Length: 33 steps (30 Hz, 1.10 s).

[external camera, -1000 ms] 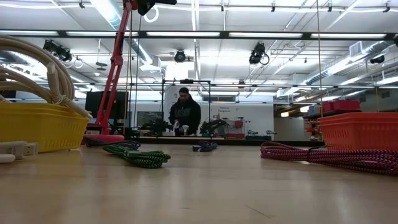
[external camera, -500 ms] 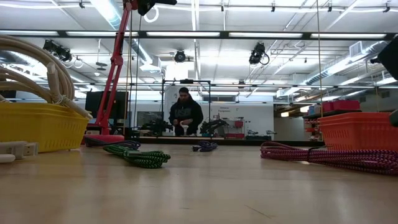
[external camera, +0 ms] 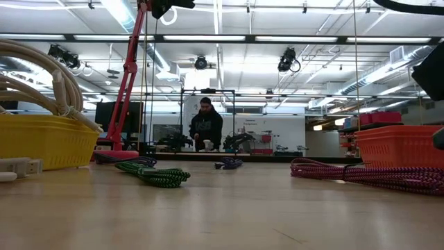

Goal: Pick & Place USB Port
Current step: Put the light brown HDMI cable into the yellow bin

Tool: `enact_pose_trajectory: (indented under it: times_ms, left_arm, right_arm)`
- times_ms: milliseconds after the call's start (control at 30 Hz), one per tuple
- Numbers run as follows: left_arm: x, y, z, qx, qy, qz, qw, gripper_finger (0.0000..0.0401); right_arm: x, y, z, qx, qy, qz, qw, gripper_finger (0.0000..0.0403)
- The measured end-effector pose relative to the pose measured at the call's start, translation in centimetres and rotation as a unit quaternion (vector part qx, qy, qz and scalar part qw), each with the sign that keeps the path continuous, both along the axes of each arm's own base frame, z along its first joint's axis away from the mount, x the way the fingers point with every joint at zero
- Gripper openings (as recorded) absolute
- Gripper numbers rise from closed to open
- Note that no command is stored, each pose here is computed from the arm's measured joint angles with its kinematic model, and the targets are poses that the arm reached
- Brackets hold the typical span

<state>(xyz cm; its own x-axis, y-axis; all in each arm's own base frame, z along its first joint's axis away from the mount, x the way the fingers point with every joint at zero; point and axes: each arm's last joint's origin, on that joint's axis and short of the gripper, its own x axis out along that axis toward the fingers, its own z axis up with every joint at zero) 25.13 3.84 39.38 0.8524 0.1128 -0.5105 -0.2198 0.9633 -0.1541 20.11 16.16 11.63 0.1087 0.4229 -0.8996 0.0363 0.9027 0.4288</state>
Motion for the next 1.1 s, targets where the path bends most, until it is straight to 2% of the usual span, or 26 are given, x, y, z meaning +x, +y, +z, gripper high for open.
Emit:
enact_pose_trajectory:
  times_ms: [133,333,400,567,667,800,967,1100]
  left_arm:
    - [0.0,0.0,0.0,0.0,0.0,0.0,1.0,0.0087]
    - [0.0,0.0,0.0,0.0,0.0,0.0,1.0,0.0087]
    - [0.0,0.0,0.0,0.0,-0.001,0.0,1.0,0.0087]
    - [0.0,0.0,0.0,0.001,-0.002,0.004,1.0,0.0087]
    - [0.1,0.0,0.1,-0.005,-0.007,0.008,1.0,0.0087]
    - [0.3,0.1,0.5,-0.008,-0.03,0.011,0.999,0.0087]
    - [0.8,0.1,1.7,-0.012,-0.099,0.008,0.995,0.0087]
    - [1.1,0.1,2.7,-0.025,-0.158,0.014,0.987,0.0087]
  right_arm:
    - [0.0,-0.8,1.1,0.001,-0.012,-0.013,1.0,0.0022]
    - [-0.1,-3.2,3.9,-0.054,-0.018,-0.04,0.998,0.0021]
    - [0.0,-4.3,5.1,-0.088,-0.017,-0.047,0.995,0.0021]
    - [0.6,-7.1,9.9,-0.134,-0.073,-0.083,0.985,0.002]
    - [0.8,-9.2,13.6,-0.17,-0.123,-0.118,0.971,0.002]
    - [0.9,-12.4,19.3,-0.233,-0.214,-0.193,0.929,0.002]
    - [1.3,-15.5,26.6,-0.282,-0.361,-0.273,0.846,0.002]
    - [1.8,-17.1,30.1,-0.299,-0.432,-0.302,0.796,0.002]
